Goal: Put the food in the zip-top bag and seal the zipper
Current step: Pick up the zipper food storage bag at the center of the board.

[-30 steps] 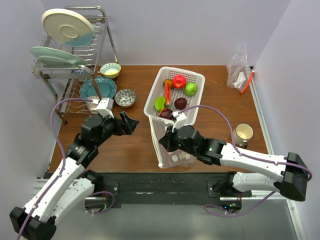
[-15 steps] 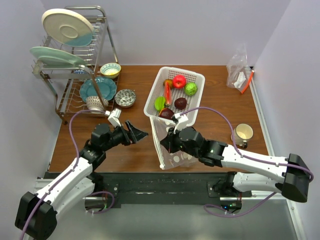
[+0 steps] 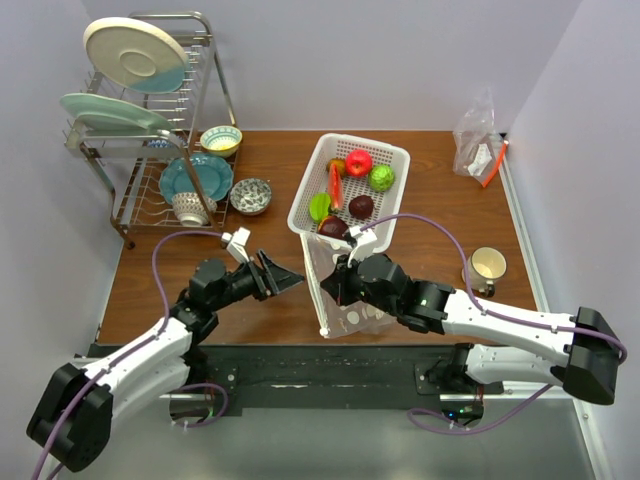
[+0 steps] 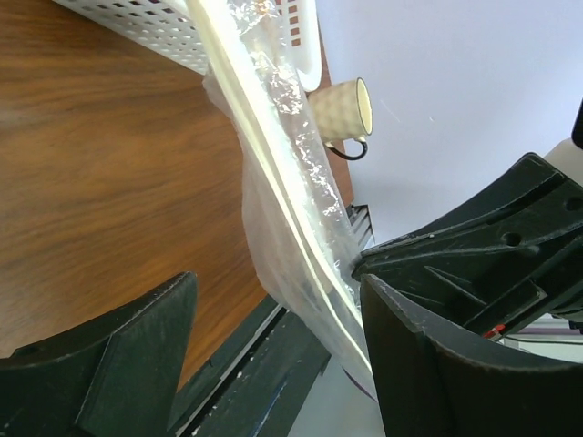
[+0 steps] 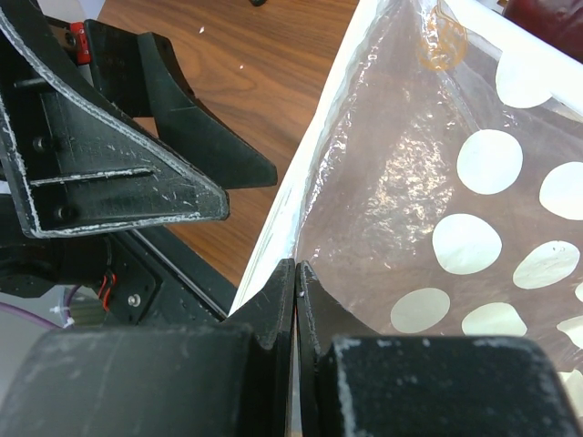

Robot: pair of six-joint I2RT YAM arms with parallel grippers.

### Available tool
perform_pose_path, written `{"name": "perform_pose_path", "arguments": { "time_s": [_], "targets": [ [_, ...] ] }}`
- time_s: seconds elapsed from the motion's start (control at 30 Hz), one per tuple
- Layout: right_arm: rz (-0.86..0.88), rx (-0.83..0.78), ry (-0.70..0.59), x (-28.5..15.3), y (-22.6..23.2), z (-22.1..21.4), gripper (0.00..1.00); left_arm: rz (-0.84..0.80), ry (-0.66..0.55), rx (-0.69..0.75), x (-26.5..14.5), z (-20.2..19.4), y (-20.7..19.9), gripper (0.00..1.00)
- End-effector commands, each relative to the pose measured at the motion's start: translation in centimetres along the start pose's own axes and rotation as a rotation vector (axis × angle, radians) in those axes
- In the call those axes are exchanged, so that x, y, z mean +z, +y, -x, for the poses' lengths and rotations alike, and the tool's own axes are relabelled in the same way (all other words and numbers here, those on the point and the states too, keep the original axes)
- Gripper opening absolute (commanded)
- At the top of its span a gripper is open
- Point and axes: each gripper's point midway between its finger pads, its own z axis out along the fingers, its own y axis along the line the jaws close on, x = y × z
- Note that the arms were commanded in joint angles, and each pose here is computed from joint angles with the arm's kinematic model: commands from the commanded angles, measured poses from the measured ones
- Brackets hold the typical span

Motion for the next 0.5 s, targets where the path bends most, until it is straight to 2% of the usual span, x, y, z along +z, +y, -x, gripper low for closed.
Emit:
{"name": "perform_pose_path", "arguments": {
  "time_s": [0.0,0.13,0.23,0.27,0.3,0.47],
  "targets": [
    [0.022,0.023,-0.044,0.2,0.7,1.1,0.00,-0.080,-0.004,0.008,0.4,0.3,-1.9,0.75],
    [0.026,0.022,-0.039,0.2,0.7,1.0,0.00,-0.085,0.014,0.000,1.0,-0.3,-1.9,0.68],
    [0.025,0.024,-0.042,0.2,0.7,1.1,0.00,-0.093,0.028,0.002,1.5,-0.8,-2.1,0.53],
    [0.023,0.024,-0.043,0.2,0.7,1.1,0.00,-0.098,0.029,0.003,1.6,-0.9,-2.2,0.44],
    [0.026,0.023,-0.044,0.1,0.7,1.2,0.00,-0.102,0.027,0.005,1.6,-0.9,-2.3,0.40],
    [0.033,0.024,-0.037,0.1,0.8,1.0,0.00,-0.110,0.014,0.008,1.8,-0.6,-2.7,0.34]
  ]
}}
